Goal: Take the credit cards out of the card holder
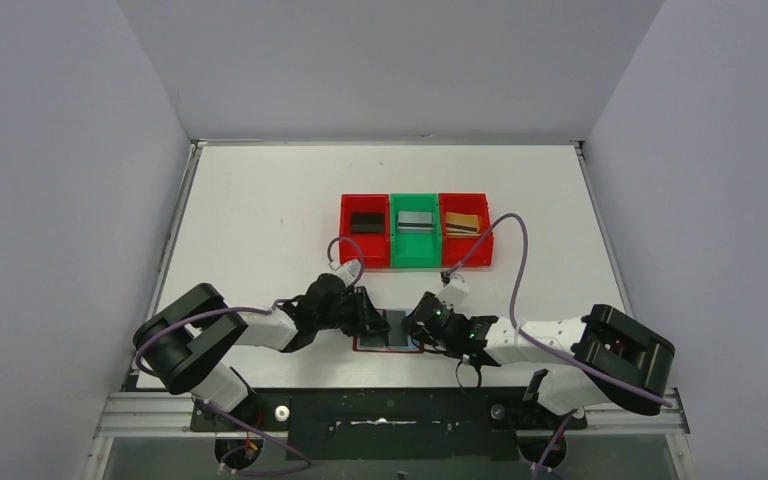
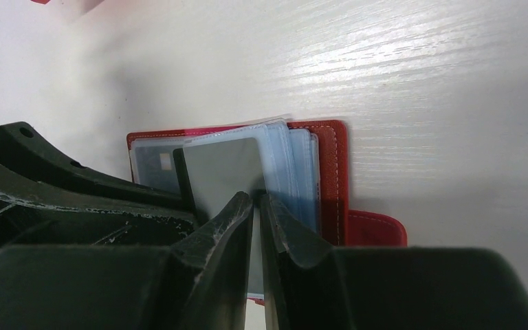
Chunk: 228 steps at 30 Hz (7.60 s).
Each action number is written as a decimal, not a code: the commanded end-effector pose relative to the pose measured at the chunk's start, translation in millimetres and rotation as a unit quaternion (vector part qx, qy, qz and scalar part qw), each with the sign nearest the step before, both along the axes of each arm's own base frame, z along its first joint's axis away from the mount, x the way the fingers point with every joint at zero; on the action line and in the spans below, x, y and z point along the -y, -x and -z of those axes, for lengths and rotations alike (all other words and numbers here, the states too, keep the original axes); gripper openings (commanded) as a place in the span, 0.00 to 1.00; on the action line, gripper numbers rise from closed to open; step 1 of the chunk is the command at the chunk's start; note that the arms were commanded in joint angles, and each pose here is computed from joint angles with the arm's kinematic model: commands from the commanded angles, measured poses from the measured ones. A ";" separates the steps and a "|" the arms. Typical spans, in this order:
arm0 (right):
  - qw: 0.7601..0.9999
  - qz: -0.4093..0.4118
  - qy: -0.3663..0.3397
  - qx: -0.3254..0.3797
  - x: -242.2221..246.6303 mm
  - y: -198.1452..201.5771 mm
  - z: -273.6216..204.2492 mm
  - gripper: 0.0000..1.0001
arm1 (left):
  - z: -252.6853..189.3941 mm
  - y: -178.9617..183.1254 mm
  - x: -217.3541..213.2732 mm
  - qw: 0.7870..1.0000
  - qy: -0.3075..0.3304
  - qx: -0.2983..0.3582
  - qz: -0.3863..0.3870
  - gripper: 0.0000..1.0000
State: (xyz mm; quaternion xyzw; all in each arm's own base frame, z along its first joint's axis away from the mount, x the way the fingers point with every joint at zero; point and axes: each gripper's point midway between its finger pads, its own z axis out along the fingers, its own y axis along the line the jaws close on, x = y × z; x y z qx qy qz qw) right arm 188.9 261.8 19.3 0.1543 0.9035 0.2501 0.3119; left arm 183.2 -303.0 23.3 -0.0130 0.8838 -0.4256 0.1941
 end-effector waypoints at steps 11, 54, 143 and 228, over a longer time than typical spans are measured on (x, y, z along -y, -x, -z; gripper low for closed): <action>0.998 0.030 0.047 -0.024 27.5 6.9 23.0 0.14 | -13.3 4.4 5.1 0.999 0.042 0.011 0.002 0.00; 0.999 0.043 0.029 -0.015 32.4 7.2 18.7 0.15 | 14.4 7.3 -13.6 0.998 0.032 -0.009 -0.050 0.10; 0.995 -0.076 0.038 0.058 -24.8 -16.2 -46.6 0.21 | -39.5 -12.8 -61.4 0.991 -0.061 0.074 -0.093 0.00; 0.867 -0.266 -0.328 0.264 -54.8 26.7 -179.5 0.51 | -171.8 23.1 -34.9 0.952 0.242 0.189 0.008 0.00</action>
